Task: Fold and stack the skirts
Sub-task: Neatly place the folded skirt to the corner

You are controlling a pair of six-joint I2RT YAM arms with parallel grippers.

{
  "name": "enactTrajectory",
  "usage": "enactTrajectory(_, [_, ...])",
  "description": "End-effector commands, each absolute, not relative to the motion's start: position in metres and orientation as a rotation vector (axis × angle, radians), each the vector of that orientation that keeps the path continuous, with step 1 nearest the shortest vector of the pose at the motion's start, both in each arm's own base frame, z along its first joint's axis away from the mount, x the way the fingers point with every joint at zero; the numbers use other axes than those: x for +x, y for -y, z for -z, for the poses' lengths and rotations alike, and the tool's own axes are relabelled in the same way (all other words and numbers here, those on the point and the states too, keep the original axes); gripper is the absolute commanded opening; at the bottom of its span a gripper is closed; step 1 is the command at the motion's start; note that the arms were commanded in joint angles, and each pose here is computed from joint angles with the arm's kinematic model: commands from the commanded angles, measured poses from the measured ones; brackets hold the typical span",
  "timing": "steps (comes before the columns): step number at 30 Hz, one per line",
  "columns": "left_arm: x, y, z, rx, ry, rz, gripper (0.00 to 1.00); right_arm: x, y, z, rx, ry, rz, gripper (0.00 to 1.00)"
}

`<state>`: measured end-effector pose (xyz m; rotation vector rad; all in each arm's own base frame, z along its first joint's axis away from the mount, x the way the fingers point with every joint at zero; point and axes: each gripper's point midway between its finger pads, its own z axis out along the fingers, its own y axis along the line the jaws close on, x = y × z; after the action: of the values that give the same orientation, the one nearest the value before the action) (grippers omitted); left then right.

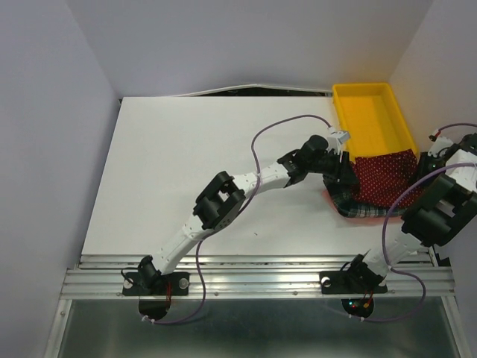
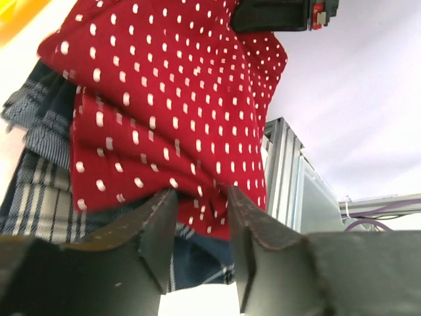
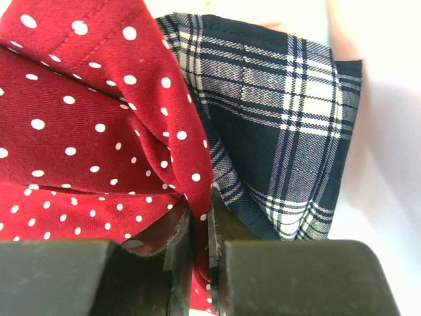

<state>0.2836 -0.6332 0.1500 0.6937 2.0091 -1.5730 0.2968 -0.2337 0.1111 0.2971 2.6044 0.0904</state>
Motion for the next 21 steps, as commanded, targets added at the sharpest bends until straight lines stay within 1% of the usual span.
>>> enactTrajectory(1, [0.283, 0.623, -0.238, 0.724, -1.818, 1.635, 0.53, 0.315, 0.272, -0.119, 0.318, -2.529, 0.07, 0.15])
enactTrajectory(3, [0.284, 0.613, -0.25, 0.728, -1.801, 1.624, 0.6, 0.319, 0.273, -0.121, 0.323, -2.518, 0.055, 0.21])
enactTrajectory(4, [0.283, 0.61, -0.253, 0.744, -1.786, 1.608, 0.6, 0.319, 0.271, -0.12, 0.322, -2.521, 0.037, 0.41])
enactTrajectory(5, [0.283, 0.604, -0.244, 0.751, -1.809, 1.593, 0.61, 0.32, 0.27, -0.121, 0.322, -2.523, 0.029, 0.46])
enactTrajectory(6, [0.28, 0.598, -0.256, 0.759, -1.789, 1.592, 0.61, 0.32, 0.269, -0.121, 0.32, -2.524, 0.018, 0.56])
enactTrajectory(7, [0.278, 0.593, -0.245, 0.765, -1.82, 1.581, 0.61, 0.321, 0.269, -0.122, 0.32, -2.522, 0.012, 0.63])
enactTrajectory(8, [0.277, 0.591, -0.256, 0.77, -1.796, 1.584, 0.61, 0.322, 0.268, -0.124, 0.319, -2.517, 0.009, 0.69])
enactTrajectory(9, [0.275, 0.585, -0.246, 0.776, -1.823, 1.572, 0.63, 0.323, 0.267, -0.126, 0.317, -2.512, 0.002, 0.73])
enactTrajectory(10, [0.271, 0.578, -0.249, 0.79, -1.816, 1.557, 0.66, 0.325, 0.263, -0.133, 0.309, -2.495, -0.023, 0.77])
enactTrajectory(11, [0.271, 0.576, -0.261, 0.793, -1.787, 1.551, 0.7, 0.327, 0.261, -0.137, 0.308, -2.484, -0.039, 0.79])
enactTrajectory(12, [0.27, 0.571, -0.255, 0.792, -1.803, 1.536, 0.75, 0.328, 0.259, -0.142, 0.312, -2.473, -0.055, 0.81])
enactTrajectory(13, [0.27, 0.564, -0.268, 0.784, -1.782, 1.526, 0.78, 0.334, 0.256, -0.153, 0.293, -2.444, -0.081, 0.85])
enactTrajectory(15, [0.273, 0.554, -0.267, 0.768, -1.817, 1.512, 0.84, 0.334, 0.247, -0.164, 0.285, -2.433, -0.133, 0.87])
enactTrajectory(18, [0.288, 0.535, -0.268, 0.739, -1.874, 1.471, 0.86, 0.338, 0.225, -0.19, 0.215, -2.387, -0.215, 0.88])
enactTrajectory(19, [0.3, 0.524, -0.273, 0.729, -1.866, 1.437, 0.86, 0.338, 0.213, -0.197, 0.188, -2.376, -0.256, 0.88])
enactTrajectory(21, [0.309, 0.506, -0.276, 0.745, -1.87, 1.37, 0.86, 0.341, 0.19, -0.213, 0.076, -2.36, -0.265, 0.86])
